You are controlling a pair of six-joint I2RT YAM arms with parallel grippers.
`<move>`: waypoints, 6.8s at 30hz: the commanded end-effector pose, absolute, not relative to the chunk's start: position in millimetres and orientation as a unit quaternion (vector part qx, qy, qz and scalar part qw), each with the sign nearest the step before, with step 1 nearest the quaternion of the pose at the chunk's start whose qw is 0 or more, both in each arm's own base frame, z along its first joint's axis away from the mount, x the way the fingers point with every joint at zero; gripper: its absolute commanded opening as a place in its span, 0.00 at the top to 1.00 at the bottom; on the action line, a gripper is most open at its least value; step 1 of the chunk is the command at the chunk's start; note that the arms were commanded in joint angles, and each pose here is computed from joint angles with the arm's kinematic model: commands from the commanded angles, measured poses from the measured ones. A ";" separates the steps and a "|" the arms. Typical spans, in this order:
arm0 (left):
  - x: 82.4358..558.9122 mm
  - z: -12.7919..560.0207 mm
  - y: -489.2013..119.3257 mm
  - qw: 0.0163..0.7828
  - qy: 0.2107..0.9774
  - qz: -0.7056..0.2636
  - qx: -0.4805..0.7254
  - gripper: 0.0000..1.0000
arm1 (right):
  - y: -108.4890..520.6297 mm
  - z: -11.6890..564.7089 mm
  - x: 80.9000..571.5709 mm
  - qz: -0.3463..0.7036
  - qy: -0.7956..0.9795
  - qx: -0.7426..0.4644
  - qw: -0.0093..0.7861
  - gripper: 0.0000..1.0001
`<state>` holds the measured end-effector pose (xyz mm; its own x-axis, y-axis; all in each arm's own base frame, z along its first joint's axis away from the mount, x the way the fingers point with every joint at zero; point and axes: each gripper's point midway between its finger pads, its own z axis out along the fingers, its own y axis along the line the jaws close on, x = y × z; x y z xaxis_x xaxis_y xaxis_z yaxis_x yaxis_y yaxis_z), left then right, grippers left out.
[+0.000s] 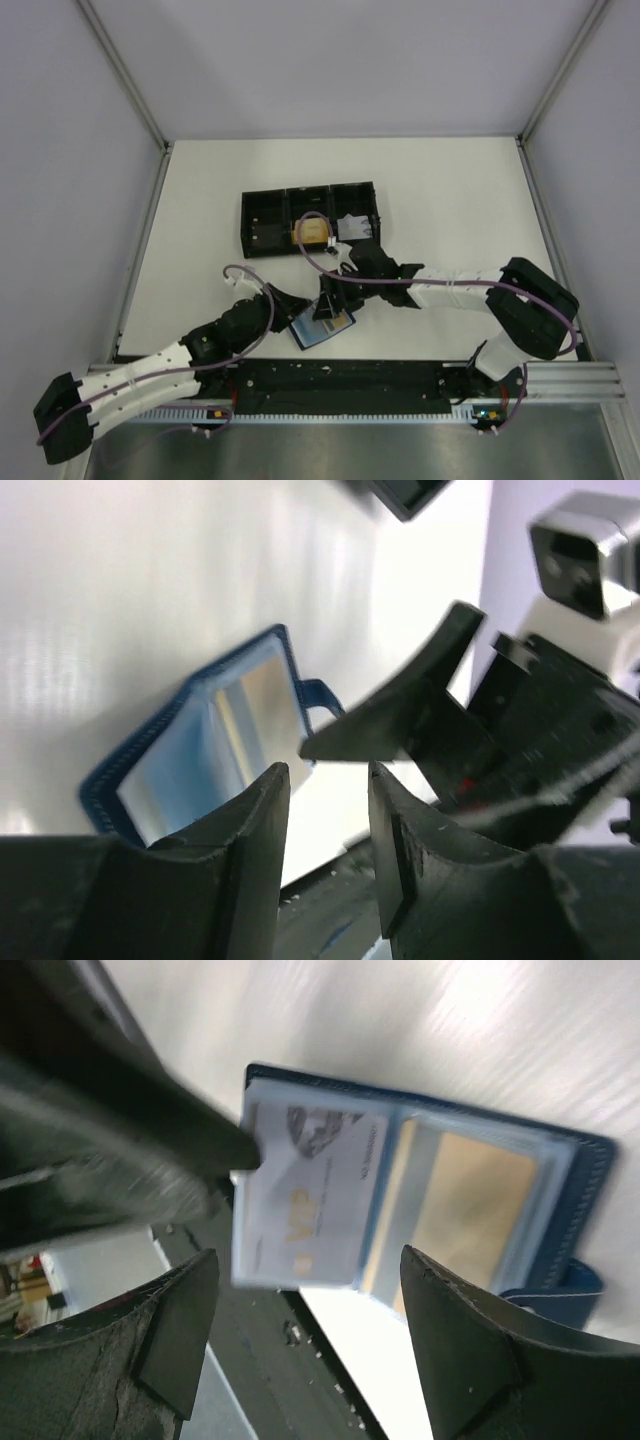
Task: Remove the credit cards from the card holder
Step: Remove the credit card from the card holder.
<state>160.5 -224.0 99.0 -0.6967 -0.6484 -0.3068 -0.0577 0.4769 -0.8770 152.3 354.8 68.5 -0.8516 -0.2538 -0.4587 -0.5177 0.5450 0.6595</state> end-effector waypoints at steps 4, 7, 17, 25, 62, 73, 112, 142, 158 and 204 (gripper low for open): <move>169.6 68.6 -202.4 0.338 0.790 -0.431 -0.277 0.55 | 372.5 103.5 133.4 0.485 0.821 -0.253 0.164 0.28; 169.6 67.8 -201.8 0.340 0.792 -0.427 -0.273 0.55 | 371.7 104.8 134.0 0.485 0.820 -0.254 0.167 0.28; 159.9 65.6 -183.5 0.339 0.858 -0.320 -0.215 0.41 | 367.5 93.2 142.9 0.448 0.839 -0.253 0.177 0.41; 147.5 47.1 -193.7 0.292 0.893 -0.293 -0.176 0.64 | 379.9 77.4 150.8 0.442 0.846 -0.248 0.164 0.50; 158.6 -3.1 -186.8 0.256 0.920 -0.231 -0.186 1.00 | 353.4 36.4 165.1 0.507 0.840 -0.163 0.107 1.00; 192.7 11.9 -182.6 0.285 0.910 -0.242 -0.178 1.00 | 344.5 32.5 186.5 0.499 0.846 -0.137 0.128 1.00; 192.2 17.5 -201.2 0.247 0.921 -0.272 -0.130 1.00 | 343.3 29.7 211.8 0.470 0.861 -0.140 0.138 1.00; 213.3 72.6 -225.4 0.294 0.896 -0.324 -0.074 1.00 | 342.2 32.8 213.7 0.473 0.858 -0.146 0.136 1.00; 203.5 13.7 -211.5 0.232 0.935 -0.250 -0.092 1.00 | 343.1 33.8 213.2 0.478 0.857 -0.138 0.135 1.00; 196.9 6.1 -205.0 0.222 0.936 -0.249 -0.108 1.00 | 308.1 42.6 233.3 0.489 0.856 -0.100 0.137 0.89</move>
